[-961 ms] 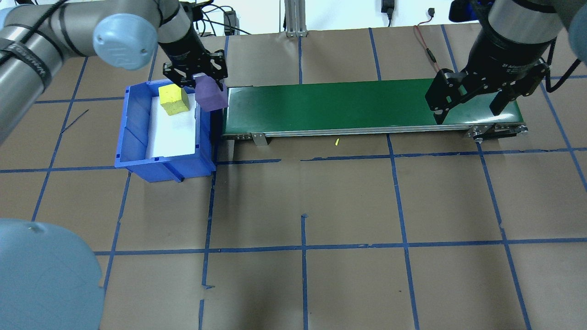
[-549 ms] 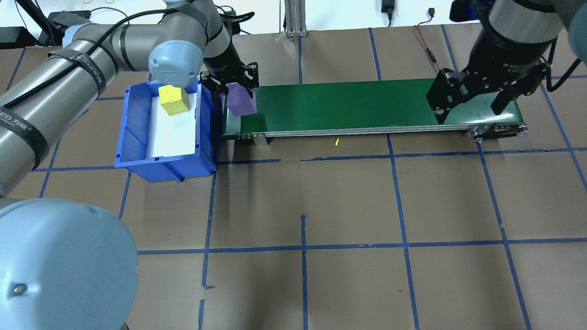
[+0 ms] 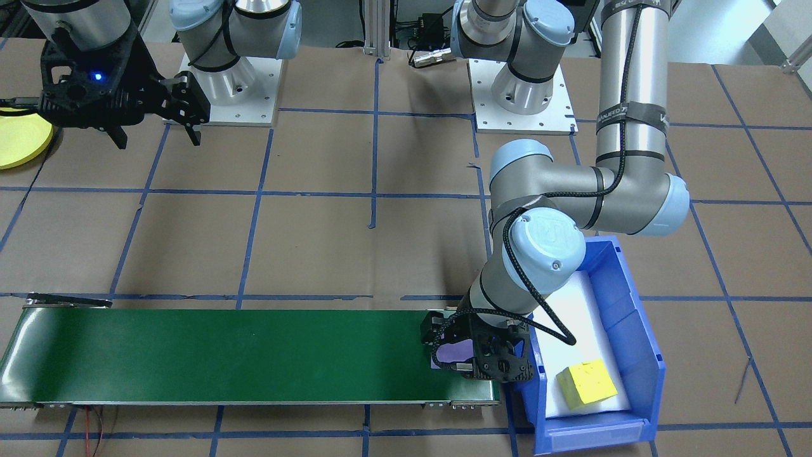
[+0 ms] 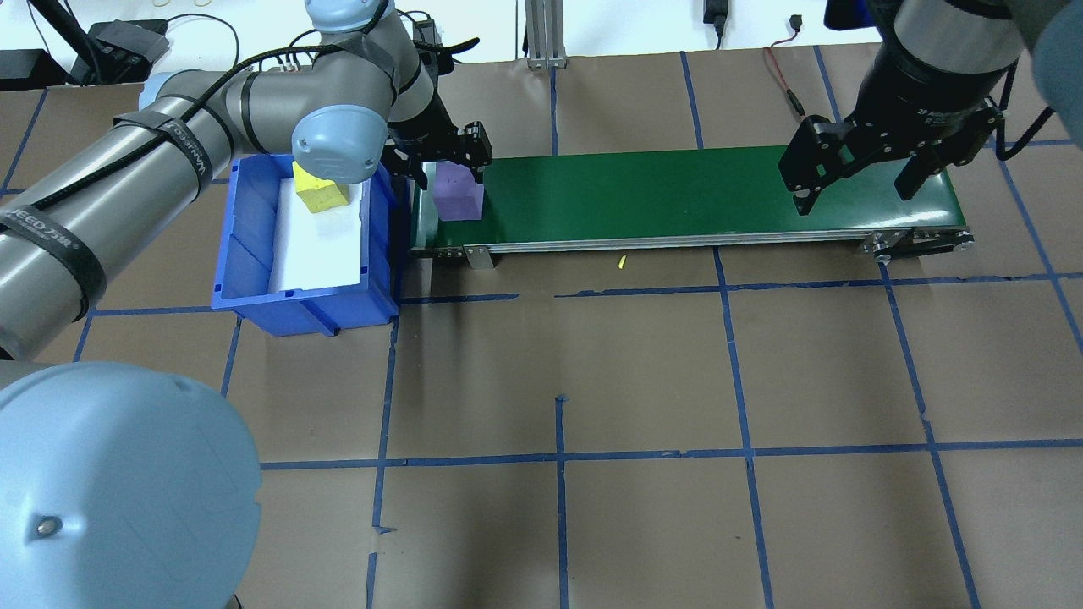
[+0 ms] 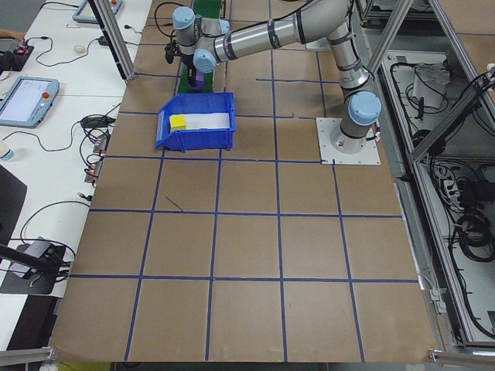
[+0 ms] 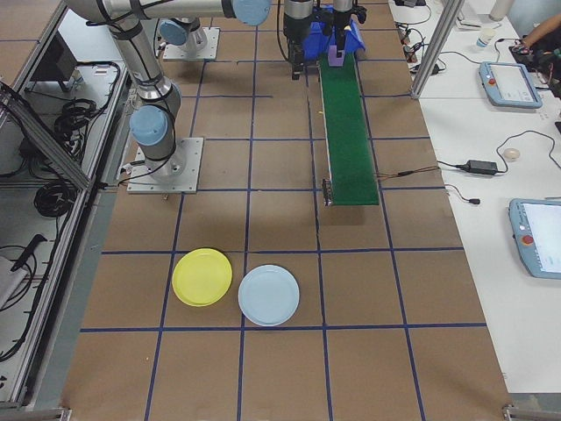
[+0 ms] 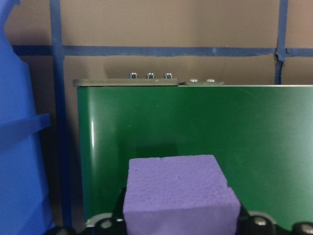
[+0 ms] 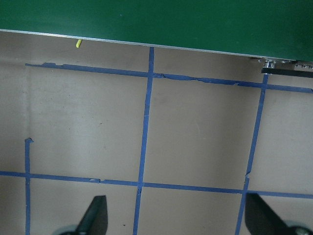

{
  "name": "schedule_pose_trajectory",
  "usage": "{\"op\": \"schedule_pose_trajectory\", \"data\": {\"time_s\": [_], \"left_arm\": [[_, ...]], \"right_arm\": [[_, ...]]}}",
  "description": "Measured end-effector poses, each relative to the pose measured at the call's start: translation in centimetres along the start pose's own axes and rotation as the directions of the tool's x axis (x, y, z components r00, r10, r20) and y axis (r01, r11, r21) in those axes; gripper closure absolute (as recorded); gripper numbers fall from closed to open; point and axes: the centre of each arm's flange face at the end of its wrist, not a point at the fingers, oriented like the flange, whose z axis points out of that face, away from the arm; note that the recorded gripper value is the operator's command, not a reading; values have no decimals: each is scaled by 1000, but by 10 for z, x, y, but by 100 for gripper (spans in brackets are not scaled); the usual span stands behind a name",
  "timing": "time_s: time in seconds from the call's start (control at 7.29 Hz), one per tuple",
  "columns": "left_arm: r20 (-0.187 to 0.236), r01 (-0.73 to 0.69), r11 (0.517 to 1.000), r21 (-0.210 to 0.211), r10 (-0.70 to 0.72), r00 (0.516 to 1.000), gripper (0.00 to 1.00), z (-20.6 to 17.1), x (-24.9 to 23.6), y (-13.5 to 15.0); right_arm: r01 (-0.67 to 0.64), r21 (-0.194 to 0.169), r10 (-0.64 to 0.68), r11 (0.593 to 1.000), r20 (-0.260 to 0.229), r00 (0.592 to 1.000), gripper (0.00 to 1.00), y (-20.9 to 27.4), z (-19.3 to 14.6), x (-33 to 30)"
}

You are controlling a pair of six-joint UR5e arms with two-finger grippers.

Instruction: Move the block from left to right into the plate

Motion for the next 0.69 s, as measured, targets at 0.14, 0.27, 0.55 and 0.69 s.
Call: {"op": "schedule_pose_trajectory", "data": {"time_s": [0.14, 0.27, 0.55, 0.69], "left_arm": [[2, -3, 1000, 21, 3, 1000, 0, -25, 2, 6], [7, 2, 1000, 29, -2, 1000, 0, -53, 0, 12], [52, 48, 998, 46, -51, 997, 0, -84, -55, 4], [85, 43, 998, 48, -47, 995, 0, -90, -90, -4]], "right_arm": [[-14, 24, 13, 1000, 45, 999, 2, -24, 17, -2], [-27, 48, 22, 998, 95, 995, 2, -46, 35, -5], [-49, 96, 32, 994, 171, 985, 1, -88, 66, -7], [-83, 115, 58, 990, 207, 977, 1, -110, 87, -9]]}}
